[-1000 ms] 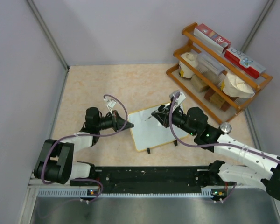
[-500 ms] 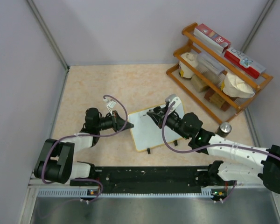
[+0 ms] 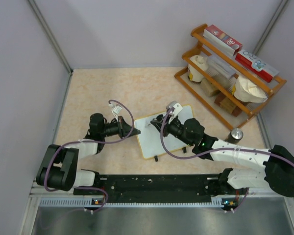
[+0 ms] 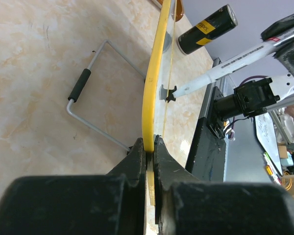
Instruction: Write a sentence on the whiteboard
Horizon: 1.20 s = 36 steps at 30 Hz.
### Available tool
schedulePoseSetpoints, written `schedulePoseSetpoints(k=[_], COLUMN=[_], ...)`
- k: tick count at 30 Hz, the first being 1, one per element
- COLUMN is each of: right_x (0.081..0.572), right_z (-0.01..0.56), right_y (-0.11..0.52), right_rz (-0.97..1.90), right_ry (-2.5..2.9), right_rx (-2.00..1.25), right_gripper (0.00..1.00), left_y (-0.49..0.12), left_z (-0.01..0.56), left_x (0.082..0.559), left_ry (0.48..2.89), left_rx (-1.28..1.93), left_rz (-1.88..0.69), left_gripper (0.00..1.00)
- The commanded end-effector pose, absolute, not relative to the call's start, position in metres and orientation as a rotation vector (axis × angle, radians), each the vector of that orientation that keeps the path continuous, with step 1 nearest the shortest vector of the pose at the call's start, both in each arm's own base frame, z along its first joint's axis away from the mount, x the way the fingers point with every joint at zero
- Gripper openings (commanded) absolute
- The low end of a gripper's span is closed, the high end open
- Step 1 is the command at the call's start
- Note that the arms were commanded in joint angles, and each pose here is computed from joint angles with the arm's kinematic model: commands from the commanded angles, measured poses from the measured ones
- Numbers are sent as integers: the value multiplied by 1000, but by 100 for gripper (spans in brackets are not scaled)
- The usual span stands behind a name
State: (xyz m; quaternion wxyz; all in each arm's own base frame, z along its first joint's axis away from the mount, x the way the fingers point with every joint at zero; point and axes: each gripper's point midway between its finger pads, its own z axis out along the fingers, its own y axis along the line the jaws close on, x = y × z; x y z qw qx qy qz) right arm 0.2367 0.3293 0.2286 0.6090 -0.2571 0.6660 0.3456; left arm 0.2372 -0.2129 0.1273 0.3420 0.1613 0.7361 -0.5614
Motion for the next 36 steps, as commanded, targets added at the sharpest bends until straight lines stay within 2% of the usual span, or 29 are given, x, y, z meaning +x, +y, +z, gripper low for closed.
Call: schedulePoseSetpoints(k=[1, 36], right_x=[234, 265], right_z=[254, 249], right_y=[344, 338], right_rz=[857, 691], right_ry=[1463, 1520], right_rx=[-591, -507], right_gripper=[0, 0], left_y=[-215, -215], left_z=[124, 123], left_x=[226, 227], left_ry=[1890, 1897], left_rx=[496, 493], left_rz=[-1484, -1494], left_gripper=[0, 0])
